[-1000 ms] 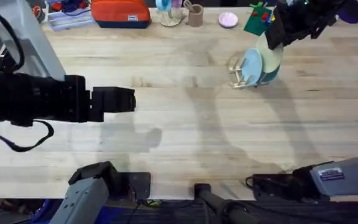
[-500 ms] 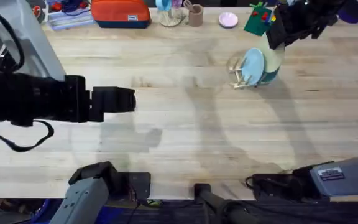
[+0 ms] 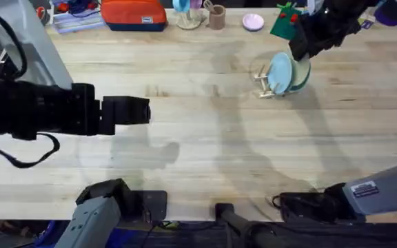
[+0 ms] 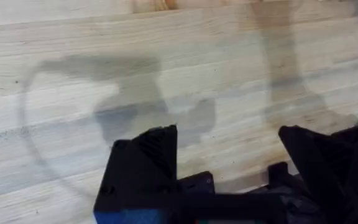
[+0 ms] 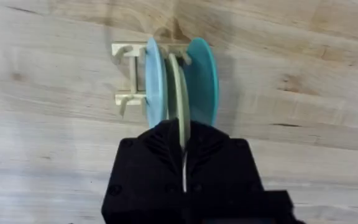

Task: Pick up the plates from the table one by one and place each into a slot on the dish rack.

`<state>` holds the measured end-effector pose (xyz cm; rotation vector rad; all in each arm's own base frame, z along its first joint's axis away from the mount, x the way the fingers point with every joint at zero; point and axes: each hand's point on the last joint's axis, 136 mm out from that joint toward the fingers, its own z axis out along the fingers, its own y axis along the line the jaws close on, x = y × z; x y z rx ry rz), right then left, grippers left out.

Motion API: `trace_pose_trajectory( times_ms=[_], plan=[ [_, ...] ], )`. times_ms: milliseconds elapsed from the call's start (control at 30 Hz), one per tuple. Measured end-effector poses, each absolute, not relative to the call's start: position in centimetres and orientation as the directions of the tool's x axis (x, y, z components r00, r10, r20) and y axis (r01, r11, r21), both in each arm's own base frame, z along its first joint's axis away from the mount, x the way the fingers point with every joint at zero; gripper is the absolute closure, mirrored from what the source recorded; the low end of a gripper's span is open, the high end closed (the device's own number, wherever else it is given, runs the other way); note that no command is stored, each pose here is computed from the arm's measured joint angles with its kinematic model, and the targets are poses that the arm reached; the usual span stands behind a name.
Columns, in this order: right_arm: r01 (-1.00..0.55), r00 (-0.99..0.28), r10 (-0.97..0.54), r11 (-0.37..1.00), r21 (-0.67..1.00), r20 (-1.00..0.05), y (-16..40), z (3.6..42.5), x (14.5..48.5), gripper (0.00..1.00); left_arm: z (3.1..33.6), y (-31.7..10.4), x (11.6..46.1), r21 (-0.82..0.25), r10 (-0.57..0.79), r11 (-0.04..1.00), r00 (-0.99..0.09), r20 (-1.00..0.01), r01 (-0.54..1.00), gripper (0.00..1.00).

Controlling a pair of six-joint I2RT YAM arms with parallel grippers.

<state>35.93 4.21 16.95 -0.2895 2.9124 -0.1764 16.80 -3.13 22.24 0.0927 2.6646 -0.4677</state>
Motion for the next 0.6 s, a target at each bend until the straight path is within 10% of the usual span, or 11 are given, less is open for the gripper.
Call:
trace_pose_trajectory(
  times_ms=[600],
  plan=[
    [-0.180,-0.964,-0.204,0.973,-0.141,-0.174,4.0,14.8,35.6,0.970,22.3,-3.1,16.9,-0.309,-0.008,0.941,-0.903,-0.429,0.138,0.007]
  ],
)
